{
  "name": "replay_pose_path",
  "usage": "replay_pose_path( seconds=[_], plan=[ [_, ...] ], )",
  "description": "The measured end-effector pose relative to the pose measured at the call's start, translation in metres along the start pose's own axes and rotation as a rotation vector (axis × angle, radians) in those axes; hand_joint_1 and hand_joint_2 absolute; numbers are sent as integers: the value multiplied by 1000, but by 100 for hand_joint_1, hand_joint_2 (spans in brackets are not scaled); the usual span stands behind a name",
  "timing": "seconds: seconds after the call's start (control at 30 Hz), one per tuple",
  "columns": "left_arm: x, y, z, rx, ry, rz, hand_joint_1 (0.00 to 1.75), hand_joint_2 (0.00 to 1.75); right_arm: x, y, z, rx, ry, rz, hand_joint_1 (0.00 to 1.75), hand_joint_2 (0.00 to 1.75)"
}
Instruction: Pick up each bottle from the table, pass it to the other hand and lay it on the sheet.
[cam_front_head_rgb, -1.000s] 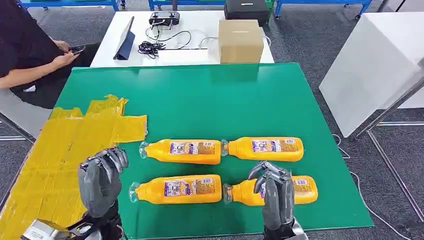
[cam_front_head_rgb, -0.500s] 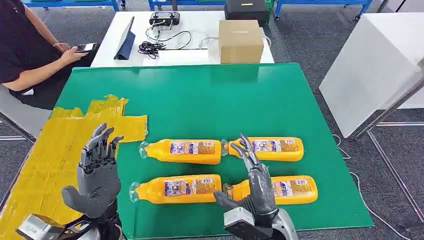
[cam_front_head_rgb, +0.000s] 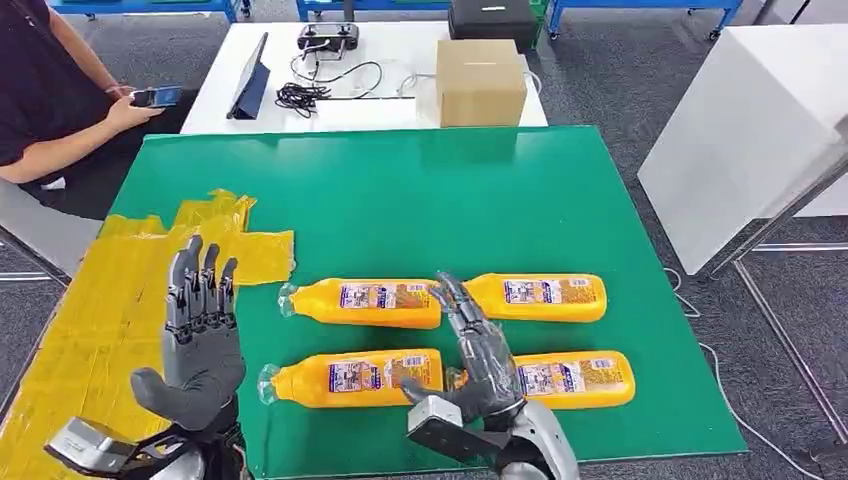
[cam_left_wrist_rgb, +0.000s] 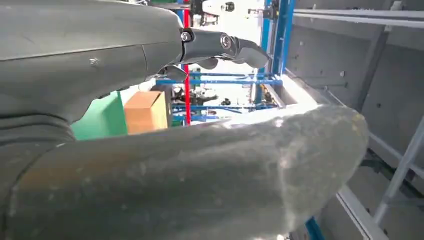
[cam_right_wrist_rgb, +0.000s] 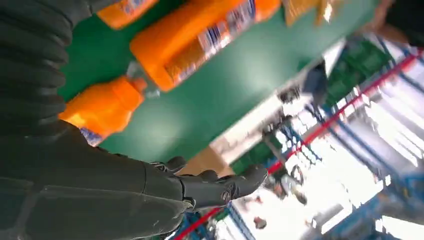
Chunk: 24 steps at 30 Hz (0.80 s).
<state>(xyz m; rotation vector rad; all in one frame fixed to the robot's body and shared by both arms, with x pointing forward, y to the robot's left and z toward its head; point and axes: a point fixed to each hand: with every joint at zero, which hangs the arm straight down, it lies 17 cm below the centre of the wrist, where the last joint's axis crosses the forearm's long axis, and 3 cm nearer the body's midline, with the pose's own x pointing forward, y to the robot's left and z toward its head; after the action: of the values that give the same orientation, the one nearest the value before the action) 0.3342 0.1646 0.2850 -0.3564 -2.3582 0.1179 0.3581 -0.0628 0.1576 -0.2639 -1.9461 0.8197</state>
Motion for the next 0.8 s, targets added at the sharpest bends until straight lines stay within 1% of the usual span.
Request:
replay_pose_path(
  seconds=[0.17,0.27,0.43,0.53,0.8],
  plan=[
    [-3,-1,-5,-1,-3,21,0,0,-6,47,-20,165,9,55,0,175],
    [-5,-2,-6,-5,-2,31,0,0,-4,71,-27,253,-3,50,0,175],
    [-10,-1,-7,3,7,45,0,0,-5,113,-22,434,-4,22,0,175],
    [-13,0,-7,3,13,45,0,0,-8,124,-20,467,3,24,0,175],
    [-17,0,-7,2,20,45,0,0,-15,135,-17,502,12,39,0,175]
  ],
)
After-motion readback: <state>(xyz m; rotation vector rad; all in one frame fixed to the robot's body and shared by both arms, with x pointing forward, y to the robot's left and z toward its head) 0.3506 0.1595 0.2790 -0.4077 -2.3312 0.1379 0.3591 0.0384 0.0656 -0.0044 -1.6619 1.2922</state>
